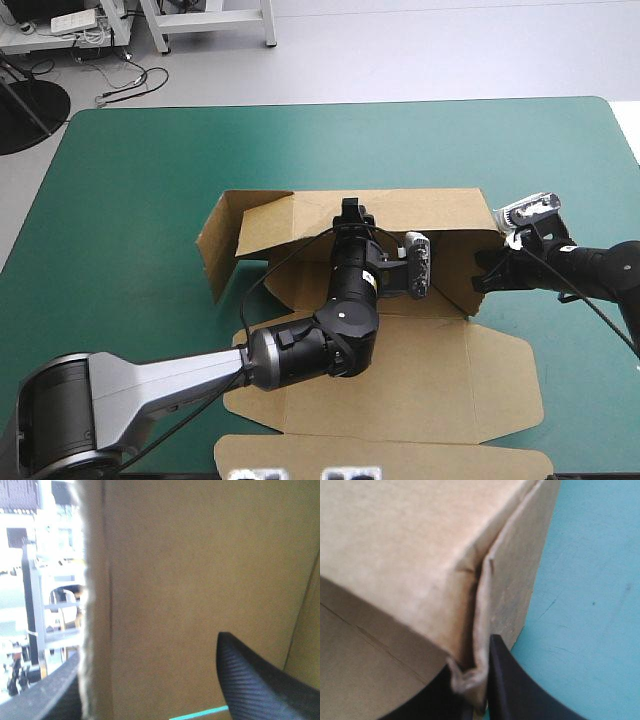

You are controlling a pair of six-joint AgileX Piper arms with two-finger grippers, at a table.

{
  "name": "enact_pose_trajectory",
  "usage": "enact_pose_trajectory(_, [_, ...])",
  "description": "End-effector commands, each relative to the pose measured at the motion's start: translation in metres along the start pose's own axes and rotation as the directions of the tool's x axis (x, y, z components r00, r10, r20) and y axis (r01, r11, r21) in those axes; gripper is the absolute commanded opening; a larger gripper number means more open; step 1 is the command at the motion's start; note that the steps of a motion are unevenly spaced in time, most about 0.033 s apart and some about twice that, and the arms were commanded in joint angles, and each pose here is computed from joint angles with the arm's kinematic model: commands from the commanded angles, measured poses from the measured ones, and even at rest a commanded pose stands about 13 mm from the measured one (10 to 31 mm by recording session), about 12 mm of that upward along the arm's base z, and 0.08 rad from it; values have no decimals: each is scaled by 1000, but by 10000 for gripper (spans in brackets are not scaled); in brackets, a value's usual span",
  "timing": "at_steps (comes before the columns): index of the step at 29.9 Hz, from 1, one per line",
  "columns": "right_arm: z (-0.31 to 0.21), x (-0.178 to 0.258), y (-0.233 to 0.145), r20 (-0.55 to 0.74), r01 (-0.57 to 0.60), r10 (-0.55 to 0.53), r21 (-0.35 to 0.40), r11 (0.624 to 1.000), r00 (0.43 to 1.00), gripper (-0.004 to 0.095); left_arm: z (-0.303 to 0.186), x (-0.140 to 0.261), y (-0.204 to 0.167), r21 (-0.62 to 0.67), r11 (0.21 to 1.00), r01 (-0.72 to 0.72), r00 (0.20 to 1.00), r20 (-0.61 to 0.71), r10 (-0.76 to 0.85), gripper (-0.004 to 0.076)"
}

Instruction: Fold the box

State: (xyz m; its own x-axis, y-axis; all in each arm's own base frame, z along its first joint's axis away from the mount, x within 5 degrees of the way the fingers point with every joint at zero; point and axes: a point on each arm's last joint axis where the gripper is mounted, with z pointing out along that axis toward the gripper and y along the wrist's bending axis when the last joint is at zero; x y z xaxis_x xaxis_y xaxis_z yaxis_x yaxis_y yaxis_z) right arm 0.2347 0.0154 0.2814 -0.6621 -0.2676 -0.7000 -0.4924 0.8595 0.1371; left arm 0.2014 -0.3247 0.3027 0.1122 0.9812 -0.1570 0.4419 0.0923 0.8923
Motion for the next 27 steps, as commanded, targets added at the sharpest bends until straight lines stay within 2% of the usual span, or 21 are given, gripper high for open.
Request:
enact_pose_trajectory(1, [-7,-6,1,18,17,-17,13,1000,1000,-5,-33,2,37,-95,993,65,994,96,-56,454])
enact_pose_trajectory(8, [-7,-6,1,15,22,-22,18,1000,1000,-5,-63,11,58,-123,984,129,984,141,-112,454])
enact_pose_trajectory(13, [-7,-6,-1,21,1,-2,33,999,1000,-5,-95,11,62,-76,979,190,962,214,-170,437])
enact_pose_trajectory(16, [-7,-6,-1,22,1,-2,34,999,1000,-5,-112,12,66,-63,972,227,943,265,-203,333])
enact_pose_trajectory(20, [-7,-6,-1,22,-1,0,34,999,1000,-5,-125,23,84,-123,953,275,923,311,-226,34])
enact_pose_trajectory(21, [-7,-6,-1,22,-4,3,34,999,1000,-5,-126,26,90,-154,945,289,920,317,-229,-5])
enact_pose_trajectory(24, [-7,-6,-1,22,-16,15,34,999,1000,-5,-119,40,108,-208,923,325,917,308,-253,-1])
enact_pose_trajectory(27, [-7,-6,-1,20,-28,28,30,999,999,-5,-100,57,128,-180,894,410,892,282,-353,-1])
